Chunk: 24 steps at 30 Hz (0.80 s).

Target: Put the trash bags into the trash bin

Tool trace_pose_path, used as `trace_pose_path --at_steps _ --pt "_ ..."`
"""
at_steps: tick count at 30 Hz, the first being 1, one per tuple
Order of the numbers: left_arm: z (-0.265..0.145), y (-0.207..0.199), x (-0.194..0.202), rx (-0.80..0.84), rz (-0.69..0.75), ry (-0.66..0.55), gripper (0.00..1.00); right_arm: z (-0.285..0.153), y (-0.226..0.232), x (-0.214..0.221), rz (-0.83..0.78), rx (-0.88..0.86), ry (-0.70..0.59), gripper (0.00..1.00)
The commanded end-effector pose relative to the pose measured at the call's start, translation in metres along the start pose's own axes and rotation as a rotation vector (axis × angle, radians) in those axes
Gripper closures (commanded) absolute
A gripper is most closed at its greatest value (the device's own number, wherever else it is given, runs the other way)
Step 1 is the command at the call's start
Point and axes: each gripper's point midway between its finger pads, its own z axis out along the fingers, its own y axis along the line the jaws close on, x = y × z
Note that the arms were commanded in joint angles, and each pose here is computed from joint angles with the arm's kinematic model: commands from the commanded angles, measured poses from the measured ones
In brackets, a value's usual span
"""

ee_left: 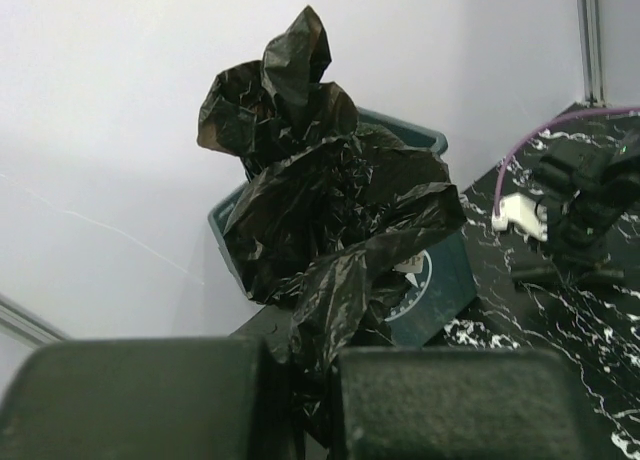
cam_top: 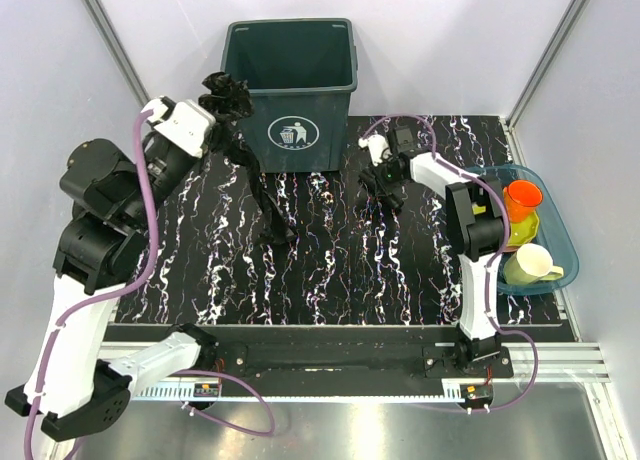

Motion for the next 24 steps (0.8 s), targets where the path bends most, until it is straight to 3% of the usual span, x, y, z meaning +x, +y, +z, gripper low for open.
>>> trace_pose_path --at_steps 1,5,9,21,24 --pt "0.002 -0.004 0.01 0.009 -0.026 0.02 1.0 -0.039 -0.067 0.019 0.196 0.147 0.017 0.89" --pt "0.005 -0.011 0.022 0.018 -0.06 0.039 1.0 -0.058 -0.128 0.019 0.285 0.255 0.006 0.97" --pt "0.005 -0.008 0.029 0.002 -0.068 0.052 1.0 -0.061 -0.154 0.042 0.34 0.308 0.062 1.0" --pt "0.007 -0.009 0.035 0.005 -0.099 0.059 1.0 -0.079 -0.127 0.06 0.474 0.352 0.087 0.99" --pt "0.007 -0.011 0.037 0.008 -0.107 0.061 1.0 -0.082 -0.119 0.067 0.462 0.384 0.107 0.92"
